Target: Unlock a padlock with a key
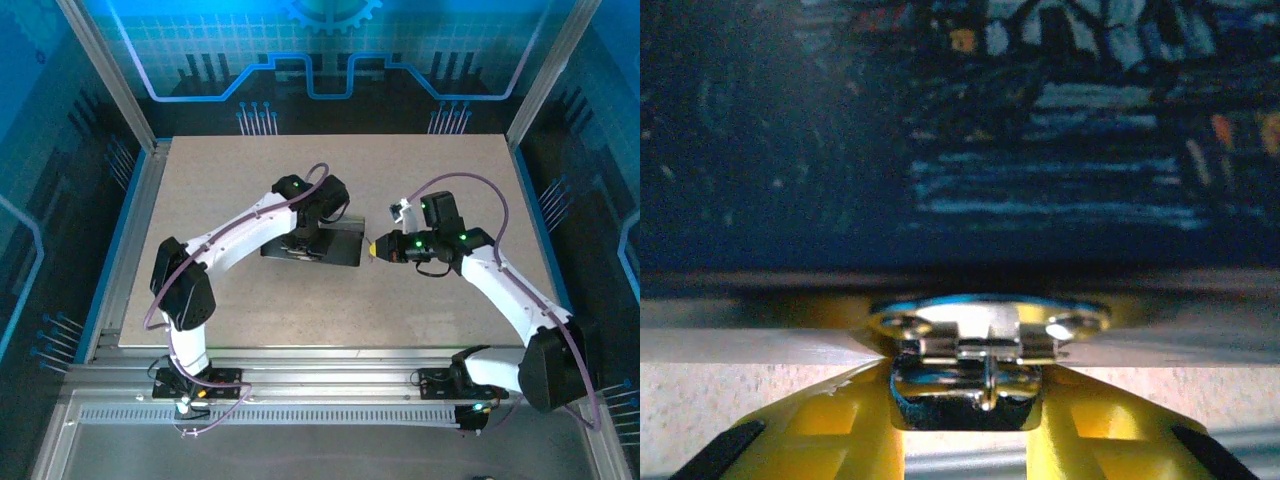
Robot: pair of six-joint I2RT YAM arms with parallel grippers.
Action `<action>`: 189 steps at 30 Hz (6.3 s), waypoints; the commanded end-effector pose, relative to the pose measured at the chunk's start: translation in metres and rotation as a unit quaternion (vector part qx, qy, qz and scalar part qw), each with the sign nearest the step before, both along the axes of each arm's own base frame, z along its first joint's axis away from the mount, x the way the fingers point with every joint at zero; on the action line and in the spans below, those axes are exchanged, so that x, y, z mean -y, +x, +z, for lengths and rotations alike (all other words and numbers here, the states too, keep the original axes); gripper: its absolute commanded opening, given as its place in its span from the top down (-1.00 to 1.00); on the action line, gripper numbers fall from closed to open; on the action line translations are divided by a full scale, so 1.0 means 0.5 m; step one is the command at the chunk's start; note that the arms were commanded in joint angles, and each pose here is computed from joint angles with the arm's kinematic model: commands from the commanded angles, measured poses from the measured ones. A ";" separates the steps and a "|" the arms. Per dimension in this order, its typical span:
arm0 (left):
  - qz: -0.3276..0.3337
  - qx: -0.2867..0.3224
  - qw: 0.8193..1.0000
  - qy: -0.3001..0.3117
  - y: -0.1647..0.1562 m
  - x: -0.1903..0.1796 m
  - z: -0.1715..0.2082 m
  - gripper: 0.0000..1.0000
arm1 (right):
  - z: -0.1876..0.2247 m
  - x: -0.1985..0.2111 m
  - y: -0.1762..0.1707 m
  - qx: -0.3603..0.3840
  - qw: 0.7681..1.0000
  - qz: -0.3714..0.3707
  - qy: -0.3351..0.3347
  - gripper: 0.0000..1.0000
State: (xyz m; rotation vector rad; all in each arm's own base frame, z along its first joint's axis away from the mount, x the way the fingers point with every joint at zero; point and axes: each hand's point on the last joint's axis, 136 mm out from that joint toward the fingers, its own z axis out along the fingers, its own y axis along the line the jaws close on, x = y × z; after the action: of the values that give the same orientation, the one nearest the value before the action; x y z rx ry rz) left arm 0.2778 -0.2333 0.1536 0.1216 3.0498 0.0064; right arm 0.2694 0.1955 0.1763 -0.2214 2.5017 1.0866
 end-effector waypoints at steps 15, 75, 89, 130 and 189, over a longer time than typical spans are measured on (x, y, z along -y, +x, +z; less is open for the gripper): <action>0.048 -0.115 0.991 -0.044 -0.040 0.015 0.071 0.34 | 0.031 0.004 -0.044 0.006 1.000 0.013 -0.008 1.00; -0.014 0.184 0.879 -0.441 0.289 -0.072 0.152 -0.85 | 0.077 -0.166 -0.036 0.051 0.990 0.130 0.026 1.00; 0.016 0.133 0.885 -0.445 0.129 -0.035 0.108 -0.84 | 0.068 -0.093 -0.007 0.044 0.993 0.098 0.049 1.00; -0.736 0.299 0.559 -0.237 0.025 0.092 0.158 -0.48 | 0.059 -0.022 -0.079 0.007 0.994 0.096 0.054 1.00; -0.746 0.363 0.467 -0.307 0.078 0.134 0.181 0.55 | 0.079 -0.094 -0.012 -0.036 0.980 0.165 0.107 1.00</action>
State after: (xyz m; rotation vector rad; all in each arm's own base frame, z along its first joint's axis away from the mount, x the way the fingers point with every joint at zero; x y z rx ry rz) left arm 0.3266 -0.2960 0.2048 1.9643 1.2158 -0.8113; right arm 0.2624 0.2354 0.2056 -0.5326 2.4643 1.4573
